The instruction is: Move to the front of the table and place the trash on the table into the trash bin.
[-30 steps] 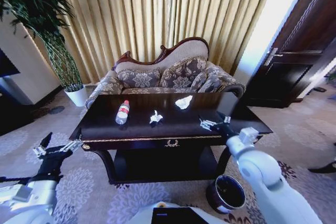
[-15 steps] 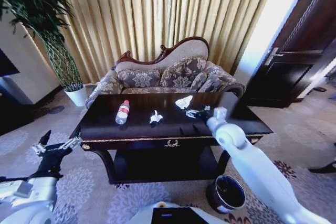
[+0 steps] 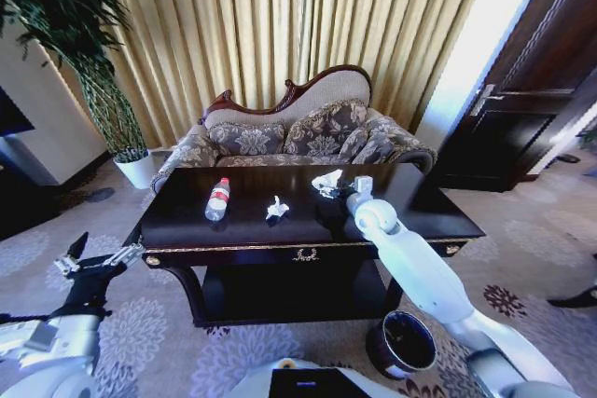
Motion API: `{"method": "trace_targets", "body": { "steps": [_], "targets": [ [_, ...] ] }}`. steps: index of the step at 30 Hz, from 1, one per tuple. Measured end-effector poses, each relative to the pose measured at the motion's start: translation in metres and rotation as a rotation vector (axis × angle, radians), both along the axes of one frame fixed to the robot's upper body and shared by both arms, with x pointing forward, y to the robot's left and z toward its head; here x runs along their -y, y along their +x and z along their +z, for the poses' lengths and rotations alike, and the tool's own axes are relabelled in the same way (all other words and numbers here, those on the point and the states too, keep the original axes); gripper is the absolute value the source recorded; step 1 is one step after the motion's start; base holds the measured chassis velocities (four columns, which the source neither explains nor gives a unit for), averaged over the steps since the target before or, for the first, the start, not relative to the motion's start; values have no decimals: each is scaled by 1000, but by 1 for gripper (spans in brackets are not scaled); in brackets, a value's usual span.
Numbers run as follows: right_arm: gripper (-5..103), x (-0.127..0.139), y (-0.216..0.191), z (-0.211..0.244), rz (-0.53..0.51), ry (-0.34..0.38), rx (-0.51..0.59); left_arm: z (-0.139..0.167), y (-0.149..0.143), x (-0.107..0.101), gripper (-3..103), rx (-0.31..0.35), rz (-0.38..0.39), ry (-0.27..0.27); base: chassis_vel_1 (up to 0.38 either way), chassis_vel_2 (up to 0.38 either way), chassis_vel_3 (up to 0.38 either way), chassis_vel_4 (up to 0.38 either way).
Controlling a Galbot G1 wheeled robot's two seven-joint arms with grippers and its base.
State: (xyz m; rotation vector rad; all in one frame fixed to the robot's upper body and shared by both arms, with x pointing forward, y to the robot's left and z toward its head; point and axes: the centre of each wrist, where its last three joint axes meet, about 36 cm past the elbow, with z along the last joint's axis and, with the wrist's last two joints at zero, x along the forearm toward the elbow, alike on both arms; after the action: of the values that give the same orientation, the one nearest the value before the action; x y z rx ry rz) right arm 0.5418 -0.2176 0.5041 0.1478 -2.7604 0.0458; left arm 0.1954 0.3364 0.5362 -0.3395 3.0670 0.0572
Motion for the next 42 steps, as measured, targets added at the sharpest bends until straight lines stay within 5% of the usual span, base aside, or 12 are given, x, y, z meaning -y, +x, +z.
{"method": "trace_targets", "body": {
  "steps": [23,42],
  "targets": [
    [103,3,38,-23,-60,-24,-21,-1,2,3,100,5,-17,-3,0,0,0,0],
    [37,-7,29,-26,-35,-32,-11,-1,2,2,100,5,-20,-1,0,0,0,0]
  ]
}}
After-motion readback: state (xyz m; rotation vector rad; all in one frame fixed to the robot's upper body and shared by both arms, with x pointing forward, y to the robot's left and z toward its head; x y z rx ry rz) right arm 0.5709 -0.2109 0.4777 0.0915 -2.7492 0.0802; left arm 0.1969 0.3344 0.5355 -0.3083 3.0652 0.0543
